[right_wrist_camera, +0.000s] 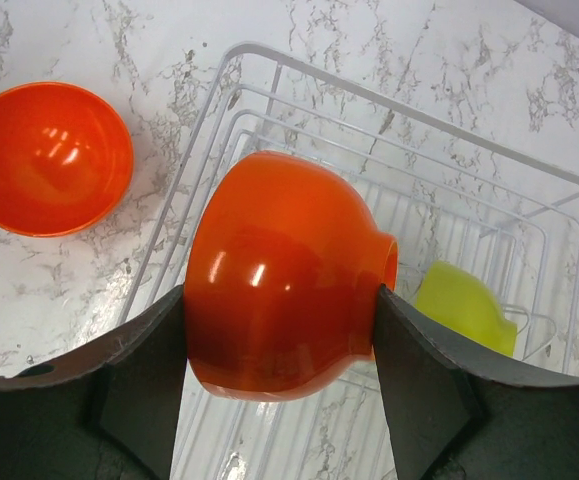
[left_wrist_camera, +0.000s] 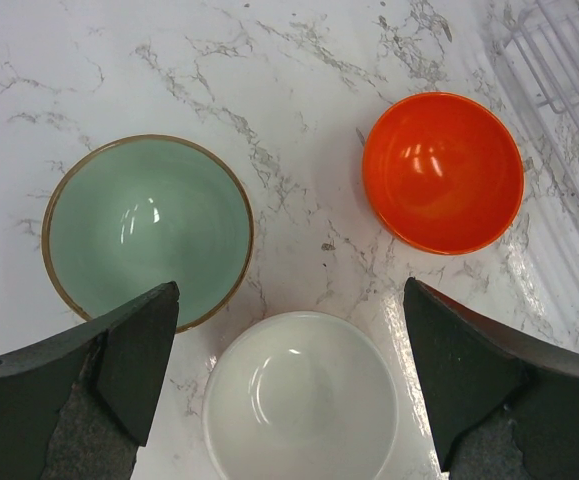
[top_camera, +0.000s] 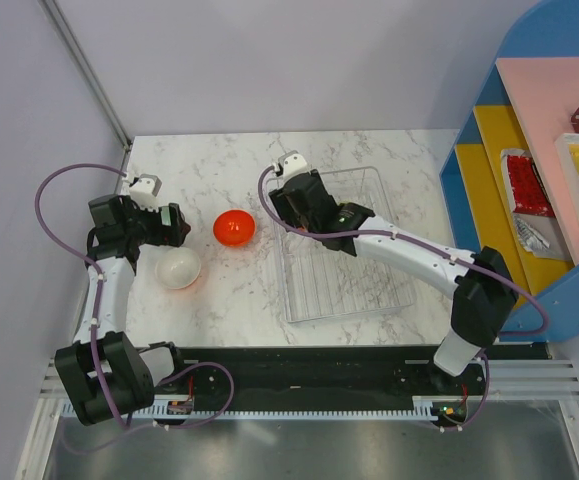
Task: Load the bowls into the dish rack
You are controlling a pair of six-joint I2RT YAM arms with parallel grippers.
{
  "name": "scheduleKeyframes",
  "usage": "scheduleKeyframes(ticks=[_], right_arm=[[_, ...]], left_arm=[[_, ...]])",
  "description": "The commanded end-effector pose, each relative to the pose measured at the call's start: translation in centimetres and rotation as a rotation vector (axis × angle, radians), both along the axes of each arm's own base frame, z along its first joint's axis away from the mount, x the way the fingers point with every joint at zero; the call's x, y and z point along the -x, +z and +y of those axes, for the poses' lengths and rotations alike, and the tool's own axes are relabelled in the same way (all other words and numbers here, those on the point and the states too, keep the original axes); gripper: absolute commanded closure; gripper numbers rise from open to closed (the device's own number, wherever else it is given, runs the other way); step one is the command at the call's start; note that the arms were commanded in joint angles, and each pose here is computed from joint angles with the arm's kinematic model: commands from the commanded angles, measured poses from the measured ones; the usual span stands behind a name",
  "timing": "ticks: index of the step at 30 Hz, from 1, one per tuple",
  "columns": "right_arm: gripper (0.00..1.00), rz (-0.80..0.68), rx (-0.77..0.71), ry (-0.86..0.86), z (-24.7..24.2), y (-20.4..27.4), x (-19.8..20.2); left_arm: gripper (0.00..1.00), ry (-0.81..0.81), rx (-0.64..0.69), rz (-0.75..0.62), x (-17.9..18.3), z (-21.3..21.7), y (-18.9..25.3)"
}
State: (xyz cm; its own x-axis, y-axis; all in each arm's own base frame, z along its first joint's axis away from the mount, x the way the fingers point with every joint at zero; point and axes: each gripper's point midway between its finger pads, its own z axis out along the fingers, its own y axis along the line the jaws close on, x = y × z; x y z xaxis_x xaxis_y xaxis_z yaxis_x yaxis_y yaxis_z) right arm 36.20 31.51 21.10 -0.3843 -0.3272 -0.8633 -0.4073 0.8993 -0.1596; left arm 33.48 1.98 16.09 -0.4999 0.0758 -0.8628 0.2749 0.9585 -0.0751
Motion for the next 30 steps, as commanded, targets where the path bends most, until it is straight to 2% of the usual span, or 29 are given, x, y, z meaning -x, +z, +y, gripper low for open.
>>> scheduleKeyframes(ticks=[1, 11, 22, 24, 30], right_arm=[[1.00, -0.001, 0.004, 0.028, 1.2, -0.9, -0.2], [1.00, 0.051, 0.051, 0.035, 1.5, -4.4, -0.1], [1.00, 0.116, 0.031, 0.019, 2.2, -7.5, 0.4], [1.00, 0.113, 0.036, 0.024, 2.4, -7.4, 0.4], [1.00, -0.049, 0.099, -0.057, 1.3, -2.9, -0.2]], left_arm=[[0.00, -0.010, -0.009, -0.044, -0.5, 0.2, 0.7], [0.00, -0.017, -0.004, -0.042, -0.5, 0.1, 0.6], [0.00, -0.016, -0.007, -0.049, -0.5, 0.3, 0.7], [0.00, -0.016, -0.009, -0.050, -0.4, 0.3, 0.7], [0.00, -0.024, -0.002, -0.044, -0.4, 0.2, 0.4]])
